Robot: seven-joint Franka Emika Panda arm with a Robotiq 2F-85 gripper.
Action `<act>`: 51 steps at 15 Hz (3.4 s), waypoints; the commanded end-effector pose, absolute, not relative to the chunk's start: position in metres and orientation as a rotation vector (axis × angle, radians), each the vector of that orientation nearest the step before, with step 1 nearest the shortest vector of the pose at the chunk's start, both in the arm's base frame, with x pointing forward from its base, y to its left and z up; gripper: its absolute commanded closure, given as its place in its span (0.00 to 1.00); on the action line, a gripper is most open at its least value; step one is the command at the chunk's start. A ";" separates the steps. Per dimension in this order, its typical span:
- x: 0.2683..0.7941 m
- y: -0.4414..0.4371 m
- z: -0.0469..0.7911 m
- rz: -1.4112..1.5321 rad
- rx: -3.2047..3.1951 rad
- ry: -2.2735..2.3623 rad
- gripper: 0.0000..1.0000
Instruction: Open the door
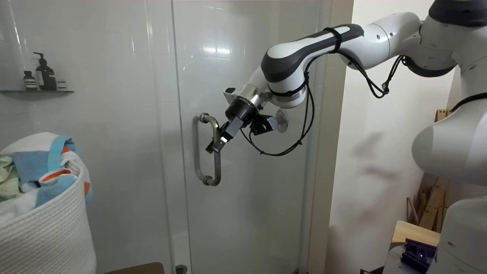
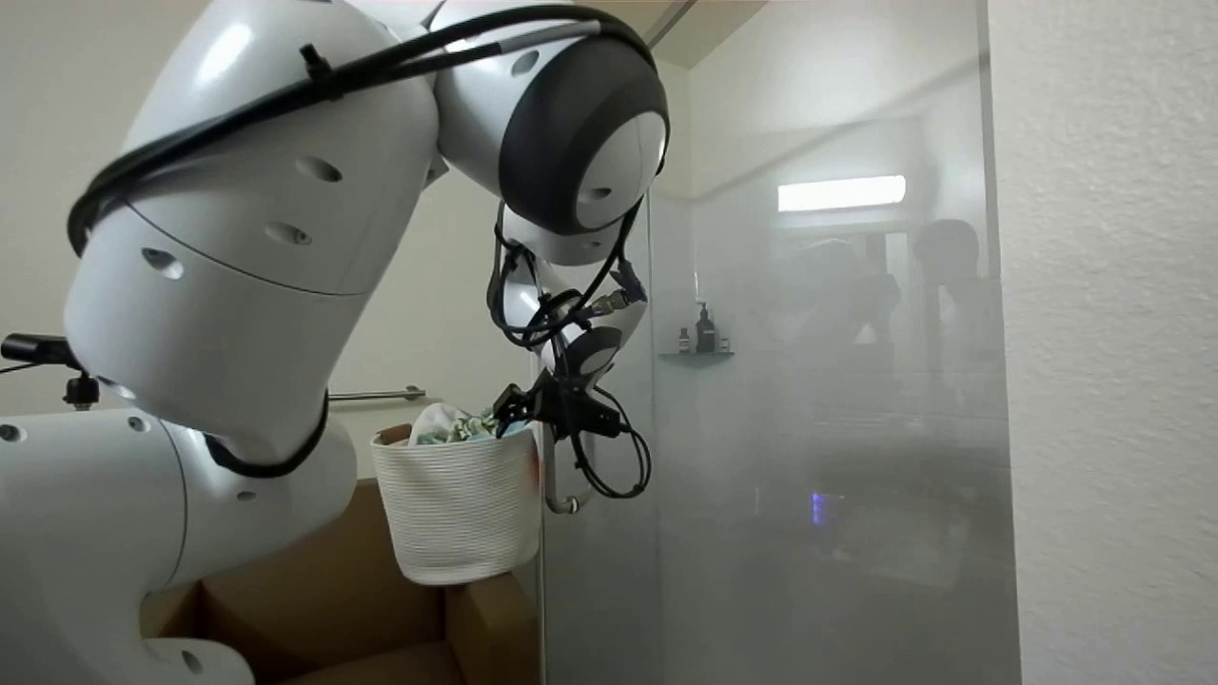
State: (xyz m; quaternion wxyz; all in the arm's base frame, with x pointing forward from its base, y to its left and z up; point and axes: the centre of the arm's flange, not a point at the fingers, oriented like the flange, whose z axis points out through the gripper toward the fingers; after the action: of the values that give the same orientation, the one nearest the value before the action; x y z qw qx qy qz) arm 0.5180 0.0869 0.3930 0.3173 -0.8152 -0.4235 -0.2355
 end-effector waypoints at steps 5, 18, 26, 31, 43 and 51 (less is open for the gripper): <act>0.444 0.092 0.397 -0.508 -1.967 -1.262 0.00; 0.380 0.058 0.399 -0.465 -1.857 -1.368 0.00; 0.374 0.053 0.397 -0.458 -1.853 -1.393 0.00; 0.386 0.053 0.399 -0.445 -1.995 -1.353 0.00; 0.409 0.046 0.455 -0.266 -2.502 -1.131 0.00; 0.371 0.110 0.542 0.088 -2.766 -1.254 0.00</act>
State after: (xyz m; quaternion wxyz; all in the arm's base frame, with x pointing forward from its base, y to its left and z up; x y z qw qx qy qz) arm 0.3793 0.0848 0.5049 0.1181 -0.9027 -0.4136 -0.0020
